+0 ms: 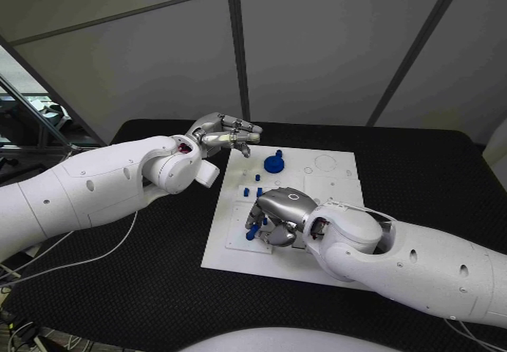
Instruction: Assemble the parts on the task board
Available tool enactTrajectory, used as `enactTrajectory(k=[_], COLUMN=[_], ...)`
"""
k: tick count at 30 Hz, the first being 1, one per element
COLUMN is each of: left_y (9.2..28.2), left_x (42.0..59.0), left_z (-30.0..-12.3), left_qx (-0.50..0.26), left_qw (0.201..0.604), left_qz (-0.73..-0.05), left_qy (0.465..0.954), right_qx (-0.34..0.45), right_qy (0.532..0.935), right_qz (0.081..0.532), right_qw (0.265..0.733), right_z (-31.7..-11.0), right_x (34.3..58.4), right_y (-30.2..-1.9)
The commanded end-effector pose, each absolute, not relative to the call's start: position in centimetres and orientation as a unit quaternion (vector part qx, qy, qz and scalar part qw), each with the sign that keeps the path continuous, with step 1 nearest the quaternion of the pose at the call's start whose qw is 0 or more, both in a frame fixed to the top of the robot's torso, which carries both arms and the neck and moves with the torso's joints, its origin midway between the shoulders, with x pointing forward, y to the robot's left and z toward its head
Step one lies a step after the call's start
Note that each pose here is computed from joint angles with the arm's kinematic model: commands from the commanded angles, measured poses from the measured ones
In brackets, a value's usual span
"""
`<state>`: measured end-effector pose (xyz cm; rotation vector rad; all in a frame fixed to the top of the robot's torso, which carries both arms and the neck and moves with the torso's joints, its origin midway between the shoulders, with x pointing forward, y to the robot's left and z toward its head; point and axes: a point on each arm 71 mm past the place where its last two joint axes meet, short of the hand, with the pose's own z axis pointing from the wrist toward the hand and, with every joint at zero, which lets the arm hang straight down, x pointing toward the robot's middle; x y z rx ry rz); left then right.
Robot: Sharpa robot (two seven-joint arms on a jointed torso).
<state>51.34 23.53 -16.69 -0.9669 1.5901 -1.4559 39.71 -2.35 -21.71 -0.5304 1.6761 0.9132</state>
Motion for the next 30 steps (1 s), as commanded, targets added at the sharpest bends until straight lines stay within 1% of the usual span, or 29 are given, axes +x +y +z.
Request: enactTrajectory(k=[1,9,25,30], left_y=[23.4,23.5,23.5,23.5], left_x=[51.3,51.3,51.3,51.3], left_z=[-16.6,-16.6,-16.6,-16.6], left_qx=[-0.377,-0.377,-0.377,-0.377], left_qw=[0.376,0.376,0.373,0.373], left_qz=[-0.575,-0.574,-0.573,-0.573], left_qy=[0.622,0.622,0.624,0.625], right_qx=[-0.232,-0.228,-0.193,-0.181], right_qy=[0.711,0.709,0.668,0.658], right_qz=[0.385,0.399,0.446,0.451], right_qw=[0.54,0.535,0.563,0.575], right_z=[-21.9,-21.9,-20.9,-20.5], right_x=[39.6,39.7,39.6,39.5], right_y=[-2.2,-1.9,-1.9,-2.5])
